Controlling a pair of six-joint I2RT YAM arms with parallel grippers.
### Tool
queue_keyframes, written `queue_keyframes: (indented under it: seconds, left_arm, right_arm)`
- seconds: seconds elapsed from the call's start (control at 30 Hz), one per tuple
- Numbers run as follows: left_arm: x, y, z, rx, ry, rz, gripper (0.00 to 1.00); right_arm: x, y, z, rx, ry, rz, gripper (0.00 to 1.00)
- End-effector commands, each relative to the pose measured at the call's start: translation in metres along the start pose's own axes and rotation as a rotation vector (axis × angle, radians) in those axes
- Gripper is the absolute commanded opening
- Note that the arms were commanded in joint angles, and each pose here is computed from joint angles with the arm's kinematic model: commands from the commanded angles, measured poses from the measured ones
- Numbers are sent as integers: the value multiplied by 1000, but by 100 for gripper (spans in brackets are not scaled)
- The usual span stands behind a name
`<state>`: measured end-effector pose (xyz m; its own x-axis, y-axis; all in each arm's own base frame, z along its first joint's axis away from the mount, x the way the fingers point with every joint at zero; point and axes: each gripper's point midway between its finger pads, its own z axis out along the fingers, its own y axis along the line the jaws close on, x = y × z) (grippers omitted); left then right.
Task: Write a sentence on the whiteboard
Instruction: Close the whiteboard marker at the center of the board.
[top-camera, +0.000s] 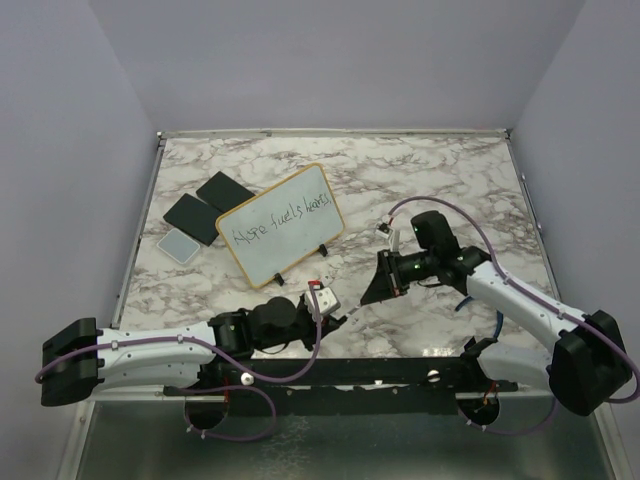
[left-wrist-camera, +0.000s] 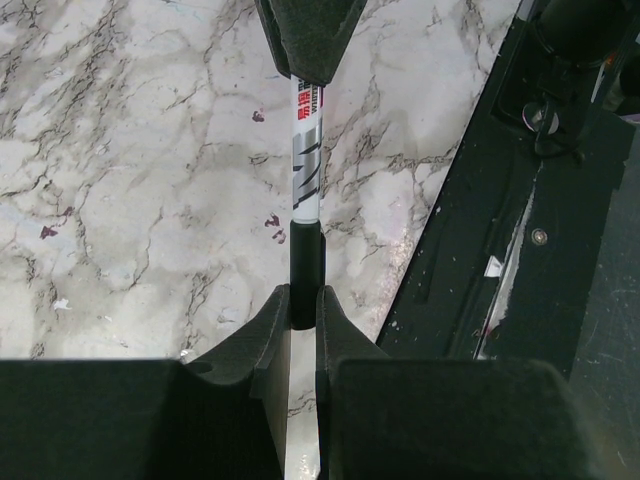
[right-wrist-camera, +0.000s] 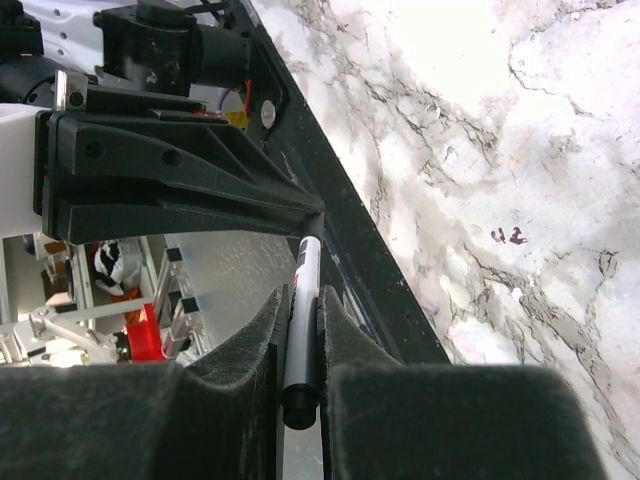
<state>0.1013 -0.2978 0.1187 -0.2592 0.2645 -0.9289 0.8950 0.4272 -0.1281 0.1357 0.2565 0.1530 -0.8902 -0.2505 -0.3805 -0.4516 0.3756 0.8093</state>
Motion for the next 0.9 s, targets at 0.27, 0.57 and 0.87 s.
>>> queue_keyframes:
  seconds: [0.27,0.57,0.87]
  left_arm:
    - [-105,4,-9,-44,-405,-72,0]
    - [-101,5,-9,-42,-409,-86,0]
    - [-101,5,-9,-43,-418,-89,0]
  right_arm:
    - [40,13,18,-66,142,99,1]
    - [44,14,24,-66,151,101,1]
    - [50,12,29,-54,166,108,1]
